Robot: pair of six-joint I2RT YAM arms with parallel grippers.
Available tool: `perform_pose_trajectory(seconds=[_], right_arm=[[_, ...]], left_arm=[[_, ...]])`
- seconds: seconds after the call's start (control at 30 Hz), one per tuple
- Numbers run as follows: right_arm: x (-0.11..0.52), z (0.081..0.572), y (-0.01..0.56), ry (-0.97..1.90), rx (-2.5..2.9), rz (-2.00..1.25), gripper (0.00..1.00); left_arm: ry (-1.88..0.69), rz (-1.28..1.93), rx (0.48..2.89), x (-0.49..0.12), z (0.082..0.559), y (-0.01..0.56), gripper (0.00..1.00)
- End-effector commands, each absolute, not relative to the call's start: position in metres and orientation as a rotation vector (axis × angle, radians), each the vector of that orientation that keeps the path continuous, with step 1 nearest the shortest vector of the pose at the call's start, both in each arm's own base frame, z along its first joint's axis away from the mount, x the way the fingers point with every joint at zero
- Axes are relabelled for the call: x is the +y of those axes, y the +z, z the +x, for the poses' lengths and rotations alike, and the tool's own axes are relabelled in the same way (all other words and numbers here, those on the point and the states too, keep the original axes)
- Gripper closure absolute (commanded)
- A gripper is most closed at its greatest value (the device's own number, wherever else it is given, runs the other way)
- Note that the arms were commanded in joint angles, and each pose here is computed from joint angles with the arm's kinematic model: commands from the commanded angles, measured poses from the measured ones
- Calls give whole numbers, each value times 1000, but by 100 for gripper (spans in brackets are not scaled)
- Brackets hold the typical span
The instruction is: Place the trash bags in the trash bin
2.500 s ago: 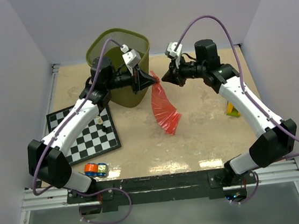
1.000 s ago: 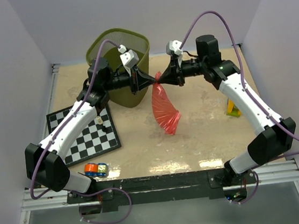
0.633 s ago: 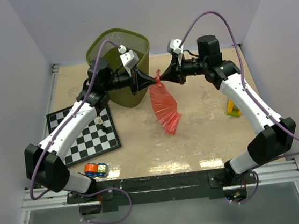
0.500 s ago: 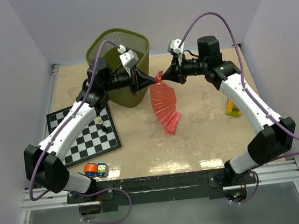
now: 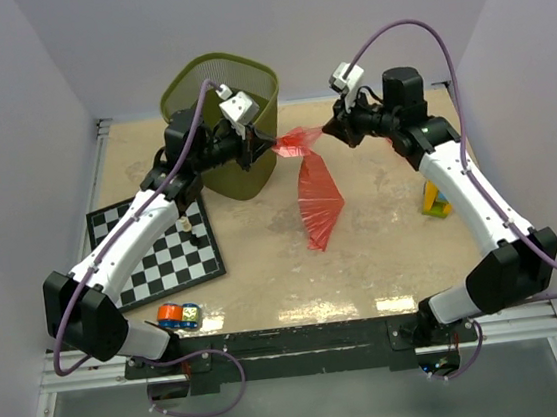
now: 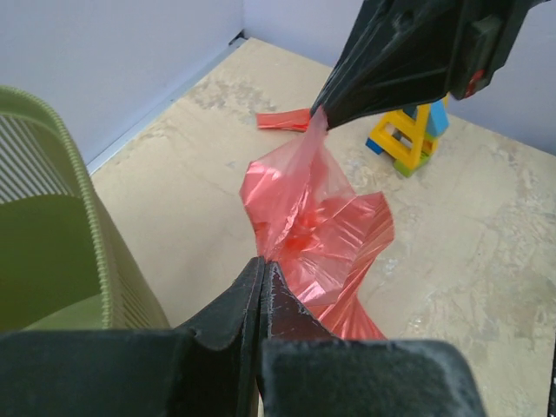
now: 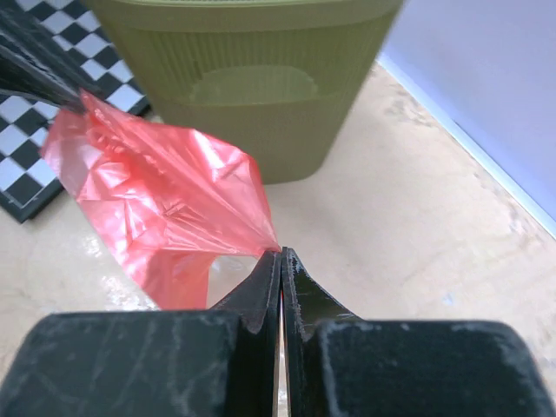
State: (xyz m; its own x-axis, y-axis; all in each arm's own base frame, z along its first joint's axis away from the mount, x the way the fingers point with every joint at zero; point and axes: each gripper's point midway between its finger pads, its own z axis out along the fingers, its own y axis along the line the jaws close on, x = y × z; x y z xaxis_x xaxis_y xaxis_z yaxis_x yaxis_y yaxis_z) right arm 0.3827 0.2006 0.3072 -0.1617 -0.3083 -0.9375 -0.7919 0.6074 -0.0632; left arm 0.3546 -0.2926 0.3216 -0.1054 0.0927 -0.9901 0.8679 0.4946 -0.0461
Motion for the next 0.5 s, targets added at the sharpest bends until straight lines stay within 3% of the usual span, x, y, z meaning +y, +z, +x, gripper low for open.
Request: perform_pose_trajectory(seconds=[0.0, 0.17, 0.47], right_arm=[[182, 387, 331, 485, 1708, -810, 100], [192, 376, 335, 565, 1691, -839, 100], [165, 379, 342, 440, 1733, -714, 100]], left_arm=[[-709, 812, 1505, -280, 362, 343, 100], [-716, 804, 1504, -281, 363, 344, 100], [-635, 763, 1524, -270, 370, 341, 100]])
